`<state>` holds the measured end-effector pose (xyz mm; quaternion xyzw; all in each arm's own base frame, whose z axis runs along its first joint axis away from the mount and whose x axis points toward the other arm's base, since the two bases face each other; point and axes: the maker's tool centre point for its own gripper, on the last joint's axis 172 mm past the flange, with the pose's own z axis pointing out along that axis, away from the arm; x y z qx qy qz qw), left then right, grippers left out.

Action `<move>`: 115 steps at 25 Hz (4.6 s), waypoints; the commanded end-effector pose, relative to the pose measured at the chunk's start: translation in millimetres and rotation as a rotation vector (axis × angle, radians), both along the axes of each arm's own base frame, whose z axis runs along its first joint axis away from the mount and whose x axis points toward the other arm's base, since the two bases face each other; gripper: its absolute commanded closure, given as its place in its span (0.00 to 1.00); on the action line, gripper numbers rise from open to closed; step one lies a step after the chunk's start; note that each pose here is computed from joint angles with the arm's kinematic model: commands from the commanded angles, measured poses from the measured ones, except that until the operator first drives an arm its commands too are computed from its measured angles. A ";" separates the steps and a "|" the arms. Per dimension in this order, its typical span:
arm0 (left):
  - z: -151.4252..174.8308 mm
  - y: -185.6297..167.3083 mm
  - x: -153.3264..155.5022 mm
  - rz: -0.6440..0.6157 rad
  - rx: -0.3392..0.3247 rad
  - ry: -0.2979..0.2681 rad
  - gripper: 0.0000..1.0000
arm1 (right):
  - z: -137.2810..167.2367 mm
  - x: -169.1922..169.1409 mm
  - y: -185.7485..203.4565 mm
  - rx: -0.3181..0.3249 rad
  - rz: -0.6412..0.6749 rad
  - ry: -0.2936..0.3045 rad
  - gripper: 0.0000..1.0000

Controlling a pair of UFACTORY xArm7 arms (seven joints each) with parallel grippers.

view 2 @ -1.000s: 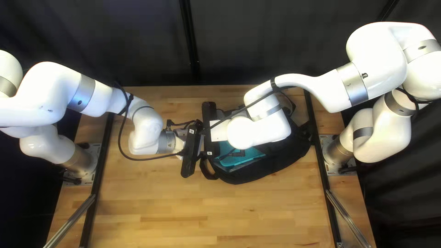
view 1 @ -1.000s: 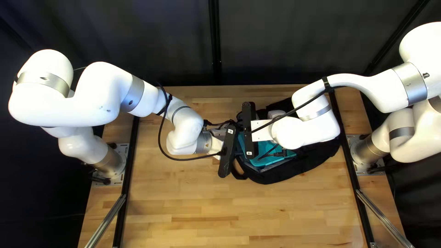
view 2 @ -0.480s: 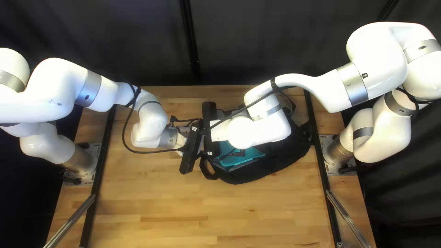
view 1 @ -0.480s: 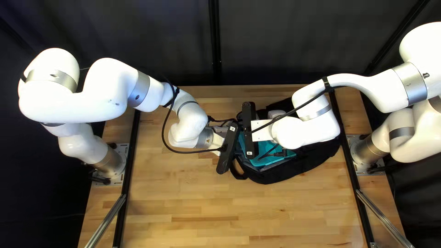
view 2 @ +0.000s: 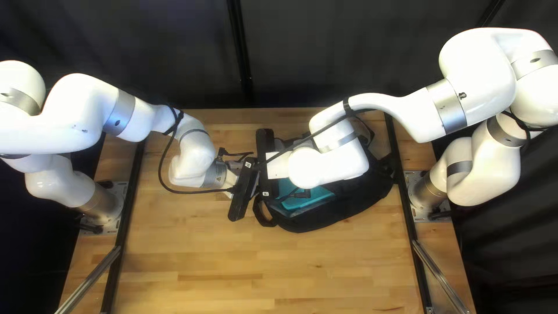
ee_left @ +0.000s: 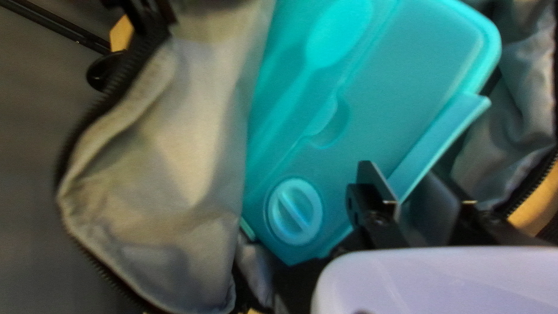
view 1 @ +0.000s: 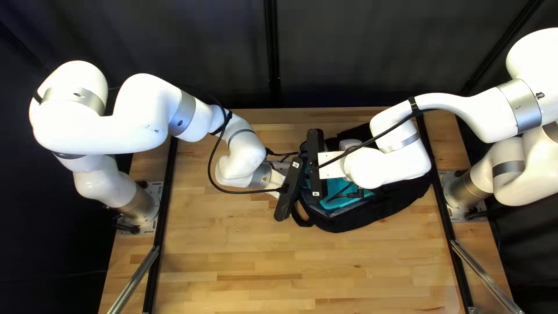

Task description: Remove a lunch box from a kids backpack

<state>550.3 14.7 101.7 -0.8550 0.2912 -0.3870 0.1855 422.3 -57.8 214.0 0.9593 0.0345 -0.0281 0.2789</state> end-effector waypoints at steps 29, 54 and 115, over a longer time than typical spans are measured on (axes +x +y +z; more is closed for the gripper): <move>64.2 -7.0 -24.6 0.081 0.059 0.020 1.00 | -32.0 -3.4 1.8 0.016 0.004 0.032 1.00; 86.0 -11.3 -34.5 0.145 0.046 -0.001 1.00 | -28.5 -13.7 3.8 0.018 -0.002 0.034 1.00; 197.8 -92.0 -147.0 0.151 0.015 0.190 1.00 | -21.5 -65.4 5.3 0.009 -0.041 0.029 1.00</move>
